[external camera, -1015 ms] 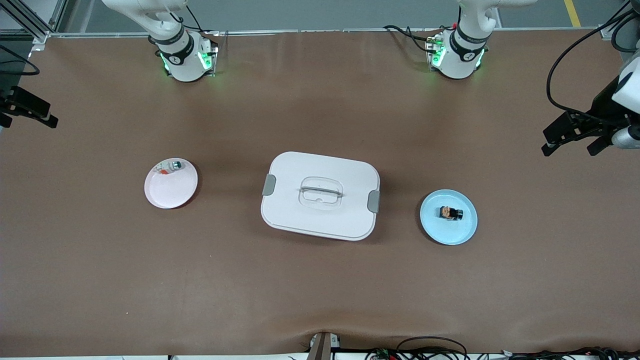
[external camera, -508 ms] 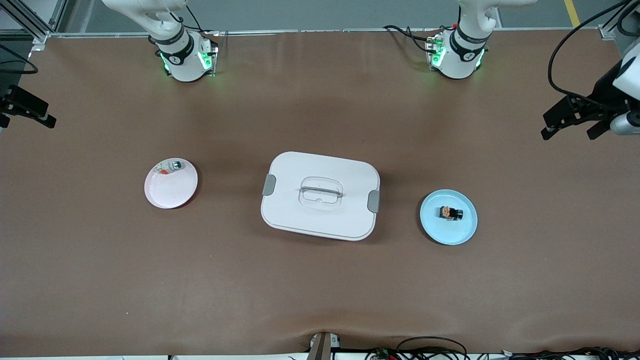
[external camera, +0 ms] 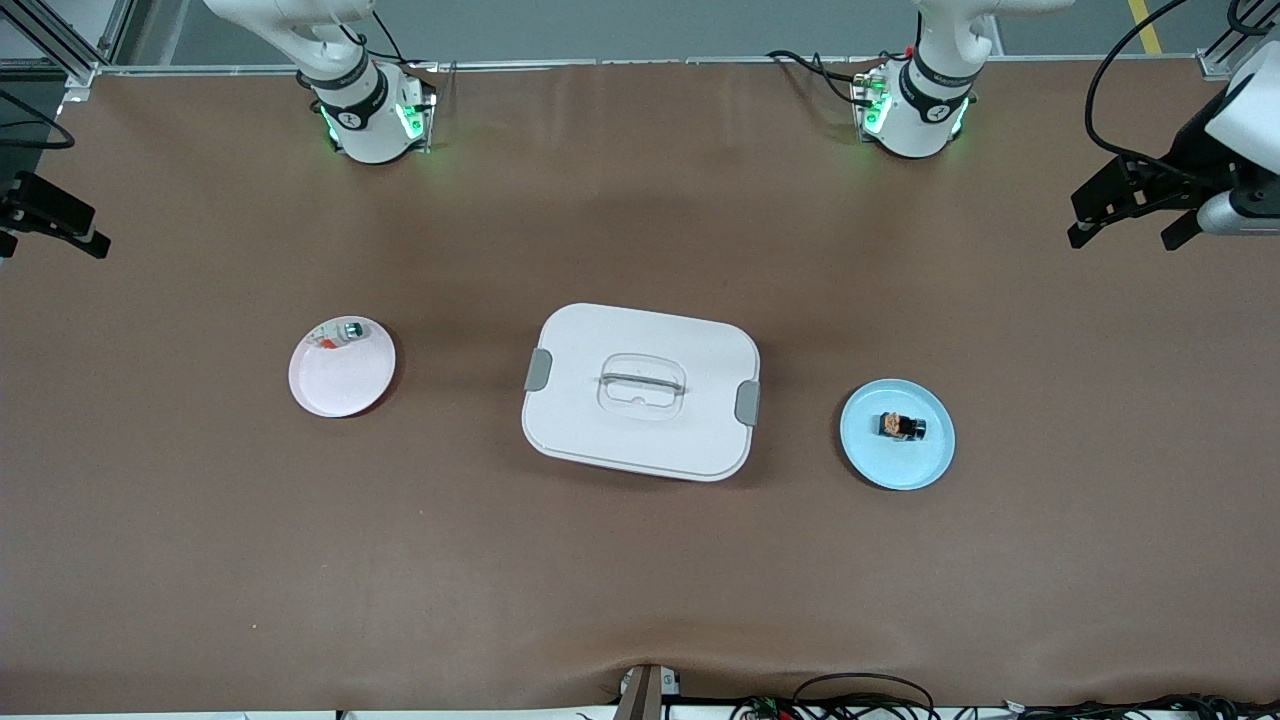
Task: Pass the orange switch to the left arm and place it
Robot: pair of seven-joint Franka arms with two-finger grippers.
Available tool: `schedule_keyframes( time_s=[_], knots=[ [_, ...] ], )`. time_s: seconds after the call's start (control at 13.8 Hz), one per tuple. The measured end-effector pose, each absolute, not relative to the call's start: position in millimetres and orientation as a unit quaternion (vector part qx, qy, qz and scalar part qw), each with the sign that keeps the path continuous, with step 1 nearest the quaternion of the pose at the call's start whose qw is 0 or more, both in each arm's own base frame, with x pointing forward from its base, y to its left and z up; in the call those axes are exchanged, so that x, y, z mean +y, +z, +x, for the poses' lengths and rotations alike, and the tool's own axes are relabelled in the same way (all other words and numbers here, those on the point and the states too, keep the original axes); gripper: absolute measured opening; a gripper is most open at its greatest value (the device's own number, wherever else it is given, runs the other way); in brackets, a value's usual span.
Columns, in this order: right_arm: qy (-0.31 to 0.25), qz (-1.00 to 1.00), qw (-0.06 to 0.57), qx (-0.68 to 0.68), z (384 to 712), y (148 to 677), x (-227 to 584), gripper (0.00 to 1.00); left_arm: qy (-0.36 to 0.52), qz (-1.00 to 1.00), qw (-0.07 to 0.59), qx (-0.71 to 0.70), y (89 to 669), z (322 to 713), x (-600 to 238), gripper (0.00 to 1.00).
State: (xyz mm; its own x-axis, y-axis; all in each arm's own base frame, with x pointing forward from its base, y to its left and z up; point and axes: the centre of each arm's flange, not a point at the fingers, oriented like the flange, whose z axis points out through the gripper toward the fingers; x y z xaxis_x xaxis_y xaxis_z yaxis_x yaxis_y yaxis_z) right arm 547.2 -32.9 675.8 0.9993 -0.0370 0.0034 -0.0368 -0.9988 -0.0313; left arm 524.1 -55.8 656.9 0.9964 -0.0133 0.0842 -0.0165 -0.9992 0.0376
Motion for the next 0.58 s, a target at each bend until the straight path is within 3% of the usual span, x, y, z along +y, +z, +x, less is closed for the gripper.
schedule_keyframes(
  time_s=[0.58],
  knots=[
    [-0.002,-1.0,0.016,0.02,547.2,675.8,-32.9,1.0,0.03,0.999,0.018,-0.007,648.5,526.4,-55.5,1.0]
  ],
)
